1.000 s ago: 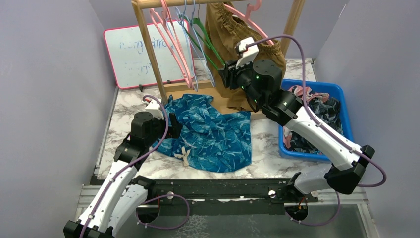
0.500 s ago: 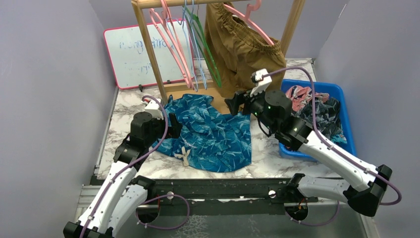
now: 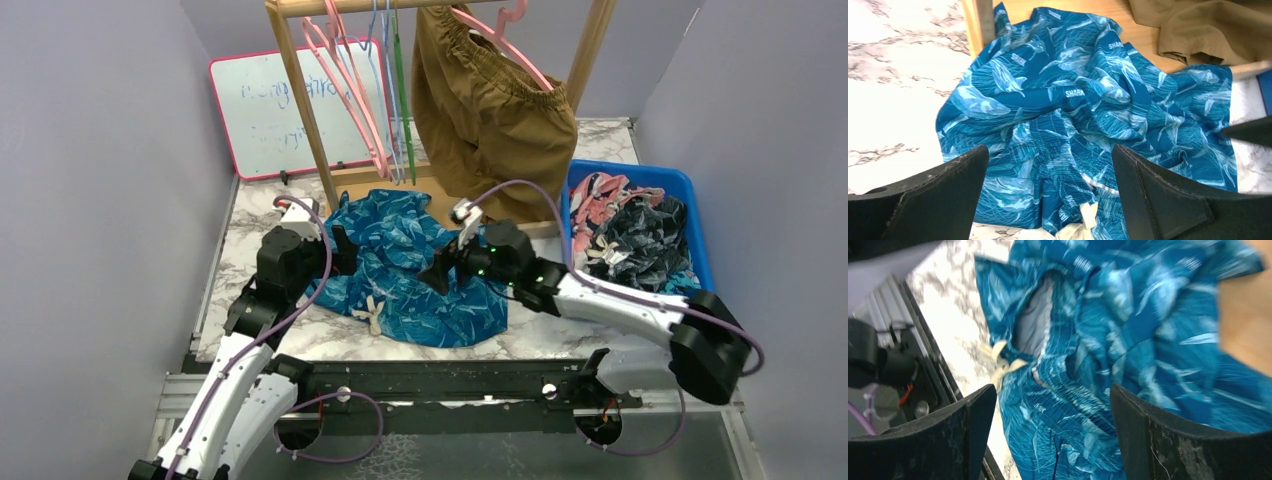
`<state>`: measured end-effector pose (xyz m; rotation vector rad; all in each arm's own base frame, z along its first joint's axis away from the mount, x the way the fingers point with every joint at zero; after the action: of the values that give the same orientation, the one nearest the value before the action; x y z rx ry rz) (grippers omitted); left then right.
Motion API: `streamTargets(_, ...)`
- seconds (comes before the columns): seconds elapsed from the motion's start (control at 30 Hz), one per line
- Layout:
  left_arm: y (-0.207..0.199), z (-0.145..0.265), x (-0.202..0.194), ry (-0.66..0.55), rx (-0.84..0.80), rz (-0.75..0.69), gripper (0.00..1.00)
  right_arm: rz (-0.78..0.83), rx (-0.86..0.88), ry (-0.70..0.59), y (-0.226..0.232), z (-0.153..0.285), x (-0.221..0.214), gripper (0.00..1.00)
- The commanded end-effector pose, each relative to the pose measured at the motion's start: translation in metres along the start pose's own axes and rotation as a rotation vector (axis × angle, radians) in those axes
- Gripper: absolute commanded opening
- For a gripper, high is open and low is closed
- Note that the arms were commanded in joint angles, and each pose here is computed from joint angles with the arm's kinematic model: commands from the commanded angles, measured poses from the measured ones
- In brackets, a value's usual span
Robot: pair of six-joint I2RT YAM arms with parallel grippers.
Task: Remove the shorts from the hanger
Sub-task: Pick up the shorts at the center of the board.
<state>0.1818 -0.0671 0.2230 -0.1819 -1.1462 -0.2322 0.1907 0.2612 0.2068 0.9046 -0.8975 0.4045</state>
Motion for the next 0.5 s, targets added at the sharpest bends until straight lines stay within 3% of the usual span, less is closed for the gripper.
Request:
streamTargets(0.0,0.013,0.009,0.012,-0.058,0.129,0.018,0.97,0.101,0.113,0.038,0.019,-0.033,-0.018,0.87)
streamTargets(0.3,0.024,0.014,0.009,-0.07,0.249,0.05,0.99,0.296,0.02,0.093,0.023,-0.09,-0.059,1.0)
streamTargets(0.47,0.024,0.014,0.008,-0.07,0.243,0.052,0.99,0.356,-0.062,0.135,0.008,-0.107,-0.071,0.99)
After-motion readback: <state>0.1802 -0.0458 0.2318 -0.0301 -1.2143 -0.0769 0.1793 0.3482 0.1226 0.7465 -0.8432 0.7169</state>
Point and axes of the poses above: each gripper's point midway between its finger pads, its own z axis back along the fingers, its own y axis along the line the jaws close on, x = y × z, the point moved 8 cm from there along z, back along the fingers, and after that the axes turned 14 degrees about -z, right-handed, at the moved point
